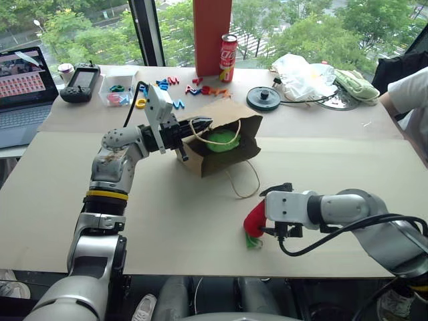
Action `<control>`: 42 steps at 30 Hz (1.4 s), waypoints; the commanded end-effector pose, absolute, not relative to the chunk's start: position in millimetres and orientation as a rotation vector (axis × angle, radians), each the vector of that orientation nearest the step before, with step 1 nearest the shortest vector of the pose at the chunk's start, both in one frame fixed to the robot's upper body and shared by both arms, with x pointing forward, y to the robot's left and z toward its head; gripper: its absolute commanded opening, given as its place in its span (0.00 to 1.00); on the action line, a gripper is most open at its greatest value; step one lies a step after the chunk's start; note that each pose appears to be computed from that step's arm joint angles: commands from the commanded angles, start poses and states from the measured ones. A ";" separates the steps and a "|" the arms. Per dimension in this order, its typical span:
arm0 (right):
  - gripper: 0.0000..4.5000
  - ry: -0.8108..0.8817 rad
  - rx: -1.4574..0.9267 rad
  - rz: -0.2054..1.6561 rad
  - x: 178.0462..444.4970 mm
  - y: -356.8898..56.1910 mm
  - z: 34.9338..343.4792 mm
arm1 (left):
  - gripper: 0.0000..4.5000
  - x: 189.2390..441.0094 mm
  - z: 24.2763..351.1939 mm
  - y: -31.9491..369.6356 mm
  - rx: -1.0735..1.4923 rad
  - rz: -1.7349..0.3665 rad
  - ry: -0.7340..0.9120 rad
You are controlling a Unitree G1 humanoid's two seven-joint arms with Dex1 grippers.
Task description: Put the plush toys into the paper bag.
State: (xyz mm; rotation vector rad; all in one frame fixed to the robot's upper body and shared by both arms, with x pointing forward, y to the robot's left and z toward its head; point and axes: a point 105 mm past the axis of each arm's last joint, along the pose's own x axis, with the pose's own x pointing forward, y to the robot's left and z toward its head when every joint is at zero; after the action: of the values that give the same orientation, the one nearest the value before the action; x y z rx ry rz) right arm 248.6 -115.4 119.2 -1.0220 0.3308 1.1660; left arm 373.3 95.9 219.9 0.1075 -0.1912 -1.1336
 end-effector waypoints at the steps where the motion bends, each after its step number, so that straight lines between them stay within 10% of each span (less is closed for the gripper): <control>1: 0.99 0.351 -1.000 1.164 246.2 -112.3 118.9 | 0.00 369.2 236.3 96.0 0.141 -1.135 -0.251; 15: 0.01 0.429 -0.982 1.089 249.3 -131.3 116.5 | 0.00 370.2 235.4 94.2 0.140 -1.134 -0.250; 25: 0.01 0.171 -0.746 0.759 306.1 -126.6 192.9 | 0.00 370.6 236.2 93.8 0.136 -1.136 -0.248; 42: 0.01 0.080 -0.707 0.643 363.5 -34.6 194.3 | 0.00 369.0 238.4 89.4 0.135 -1.151 -0.252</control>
State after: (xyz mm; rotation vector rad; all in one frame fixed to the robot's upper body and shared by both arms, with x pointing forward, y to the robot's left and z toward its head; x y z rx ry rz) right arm 361.2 -41.7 183.9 -0.6809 0.1339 0.6649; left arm 372.9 93.2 221.5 0.1079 -0.1955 -1.1344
